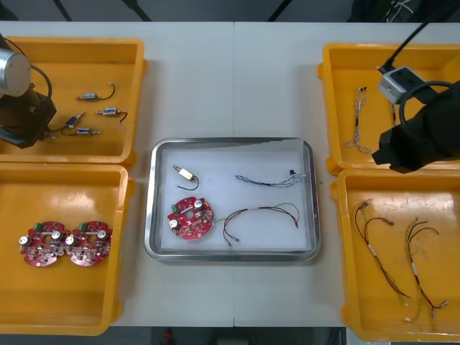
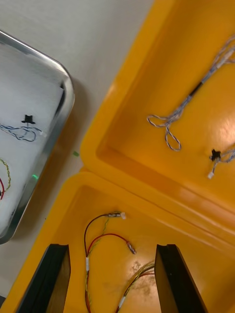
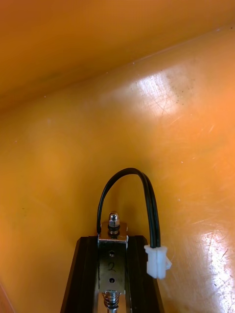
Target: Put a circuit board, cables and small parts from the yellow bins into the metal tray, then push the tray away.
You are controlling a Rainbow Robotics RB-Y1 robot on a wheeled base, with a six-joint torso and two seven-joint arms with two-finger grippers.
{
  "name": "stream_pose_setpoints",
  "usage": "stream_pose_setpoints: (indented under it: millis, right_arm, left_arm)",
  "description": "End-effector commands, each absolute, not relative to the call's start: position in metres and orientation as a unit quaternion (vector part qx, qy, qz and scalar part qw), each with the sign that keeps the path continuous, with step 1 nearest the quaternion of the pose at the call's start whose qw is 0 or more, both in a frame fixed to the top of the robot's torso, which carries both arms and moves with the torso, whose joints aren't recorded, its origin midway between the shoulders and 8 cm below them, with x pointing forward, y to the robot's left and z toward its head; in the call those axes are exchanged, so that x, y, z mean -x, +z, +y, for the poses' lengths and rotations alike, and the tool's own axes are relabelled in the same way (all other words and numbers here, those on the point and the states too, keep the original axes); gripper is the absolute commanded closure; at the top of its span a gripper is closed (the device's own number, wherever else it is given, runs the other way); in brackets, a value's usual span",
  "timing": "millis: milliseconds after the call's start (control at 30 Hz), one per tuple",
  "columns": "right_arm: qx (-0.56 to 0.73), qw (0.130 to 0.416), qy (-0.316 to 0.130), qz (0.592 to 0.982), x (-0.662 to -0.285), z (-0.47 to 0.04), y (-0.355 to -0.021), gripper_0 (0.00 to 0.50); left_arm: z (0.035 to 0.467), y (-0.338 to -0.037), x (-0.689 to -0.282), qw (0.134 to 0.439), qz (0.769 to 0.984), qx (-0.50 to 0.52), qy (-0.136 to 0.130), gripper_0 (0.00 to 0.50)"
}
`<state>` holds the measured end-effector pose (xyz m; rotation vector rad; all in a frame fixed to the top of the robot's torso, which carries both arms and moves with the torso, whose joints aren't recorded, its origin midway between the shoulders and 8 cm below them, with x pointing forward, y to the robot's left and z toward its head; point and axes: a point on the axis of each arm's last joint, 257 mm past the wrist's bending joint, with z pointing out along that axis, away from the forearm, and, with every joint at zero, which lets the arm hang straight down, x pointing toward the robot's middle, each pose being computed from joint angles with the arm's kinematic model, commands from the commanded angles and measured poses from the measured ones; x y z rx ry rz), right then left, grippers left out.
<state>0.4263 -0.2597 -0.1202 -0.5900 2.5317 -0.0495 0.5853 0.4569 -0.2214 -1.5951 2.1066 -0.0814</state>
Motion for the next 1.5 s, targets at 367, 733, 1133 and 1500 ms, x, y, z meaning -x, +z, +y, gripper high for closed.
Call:
stream_pose_setpoints:
  millis: [367,733,1133,1500]
  right_arm:
    - [0.022,0.276,-0.026,0.961,-0.394,-0.356,-0.122,0.000]
    - [-0.039,0.254,-0.059,0.965,-0.384,-0.397,-0.142,0.000]
    - [-0.074,0.240,-0.043,0.967,-0.386,-0.408,-0.156,0.000]
    - [-0.073,0.232,-0.031,0.970,-0.383,-0.403,-0.162,0.000]
  left_arm:
    - [0.462,-0.196,-0.588,0.254,0.775,0.578,-0.009,0.500]
    - [0.460,-0.141,-0.584,0.256,0.792,0.555,0.012,0.500]
    - [0.438,-0.104,-0.566,0.248,0.829,0.499,0.039,0.500]
    - [0.386,-0.069,-0.544,0.224,0.857,0.464,0.007,0.500]
